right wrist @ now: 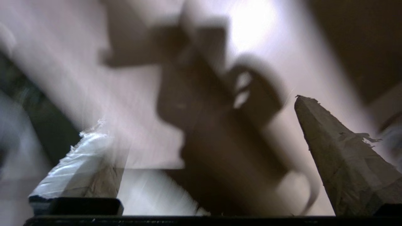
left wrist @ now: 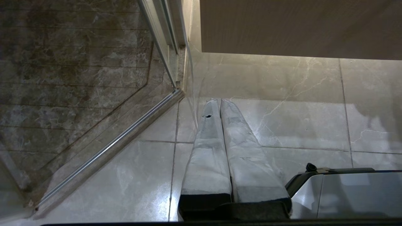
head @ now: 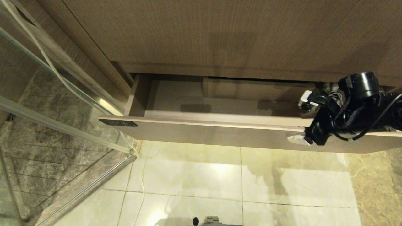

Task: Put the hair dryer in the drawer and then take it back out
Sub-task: Pull open the drawer

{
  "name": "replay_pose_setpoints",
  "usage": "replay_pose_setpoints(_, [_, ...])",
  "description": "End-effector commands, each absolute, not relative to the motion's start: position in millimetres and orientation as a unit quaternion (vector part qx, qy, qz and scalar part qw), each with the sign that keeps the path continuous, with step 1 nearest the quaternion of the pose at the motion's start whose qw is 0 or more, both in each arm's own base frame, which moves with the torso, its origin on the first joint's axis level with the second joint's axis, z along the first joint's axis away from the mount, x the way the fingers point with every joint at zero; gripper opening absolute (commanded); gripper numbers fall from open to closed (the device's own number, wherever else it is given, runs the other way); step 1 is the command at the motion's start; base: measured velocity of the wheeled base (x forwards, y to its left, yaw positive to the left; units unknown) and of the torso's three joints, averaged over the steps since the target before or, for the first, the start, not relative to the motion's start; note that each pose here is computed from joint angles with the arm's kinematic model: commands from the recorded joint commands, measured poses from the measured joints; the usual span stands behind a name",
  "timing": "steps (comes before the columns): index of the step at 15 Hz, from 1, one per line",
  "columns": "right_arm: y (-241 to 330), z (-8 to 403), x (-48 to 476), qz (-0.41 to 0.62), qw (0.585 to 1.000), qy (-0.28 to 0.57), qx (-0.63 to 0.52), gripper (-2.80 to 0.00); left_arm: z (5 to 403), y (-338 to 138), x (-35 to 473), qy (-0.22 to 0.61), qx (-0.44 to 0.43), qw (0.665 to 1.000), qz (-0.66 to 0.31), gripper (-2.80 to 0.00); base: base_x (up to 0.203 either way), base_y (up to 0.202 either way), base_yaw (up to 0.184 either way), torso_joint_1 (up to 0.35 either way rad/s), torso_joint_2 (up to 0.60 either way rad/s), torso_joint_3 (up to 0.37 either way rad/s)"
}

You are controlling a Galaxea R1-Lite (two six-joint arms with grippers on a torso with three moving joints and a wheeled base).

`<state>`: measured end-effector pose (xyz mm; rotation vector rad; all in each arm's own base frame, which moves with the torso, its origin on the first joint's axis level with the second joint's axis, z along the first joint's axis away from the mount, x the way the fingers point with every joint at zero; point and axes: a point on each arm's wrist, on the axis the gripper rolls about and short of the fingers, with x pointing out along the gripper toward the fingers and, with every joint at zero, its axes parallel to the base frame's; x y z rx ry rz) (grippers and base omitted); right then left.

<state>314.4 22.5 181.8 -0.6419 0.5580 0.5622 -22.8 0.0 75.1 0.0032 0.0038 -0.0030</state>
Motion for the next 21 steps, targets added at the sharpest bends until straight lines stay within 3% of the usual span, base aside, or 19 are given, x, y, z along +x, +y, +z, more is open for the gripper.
replay_pose_setpoints(1, [17, 187, 276, 0.270, 0.867, 0.299, -0.294, 0.00, 75, 0, -23, 0.002, 0.002, 1.000, -0.002, -2.80, 0.000, 0.000, 0.000, 0.000, 0.00, 0.000])
replay_pose_setpoints(4, [9, 190, 240, 0.241, 0.872, 0.354, -0.238, 0.00, 75, 0, -23, 0.002, 0.001, 1.000, -0.001, -2.80, 0.000, 0.000, 0.000, 0.000, 0.00, 0.000])
replay_pose_setpoints(9, [4, 225, 201, 0.194, 0.913, 0.303, -0.192, 0.00, 75, 0, -23, 0.002, 0.002, 1.000, -0.001, -2.80, 0.000, 0.000, 0.000, 0.000, 0.00, 0.000])
replay_pose_setpoints(10, [2, 229, 194, 0.188, 0.917, 0.294, -0.193, -2.80, 75, 0, -23, 0.002, 0.002, 1.000, -0.002, -2.80, 0.000, 0.000, 0.000, 0.000, 0.00, 0.000])
replay_pose_setpoints(15, [-14, 230, 171, 0.133, 0.931, 0.285, -0.186, -2.80, 75, 0, -23, 0.002, 0.002, 1.000, -0.002, -2.80, 0.000, 0.000, 0.000, 0.000, 0.00, 0.000])
replay_pose_setpoints(21, [-73, 198, 208, -0.053, 0.915, 0.360, -0.175, -2.80, 75, 0, -23, 0.002, 0.002, 1.000, -0.002, -2.80, 0.000, 0.000, 0.000, 0.000, 0.00, 0.000])
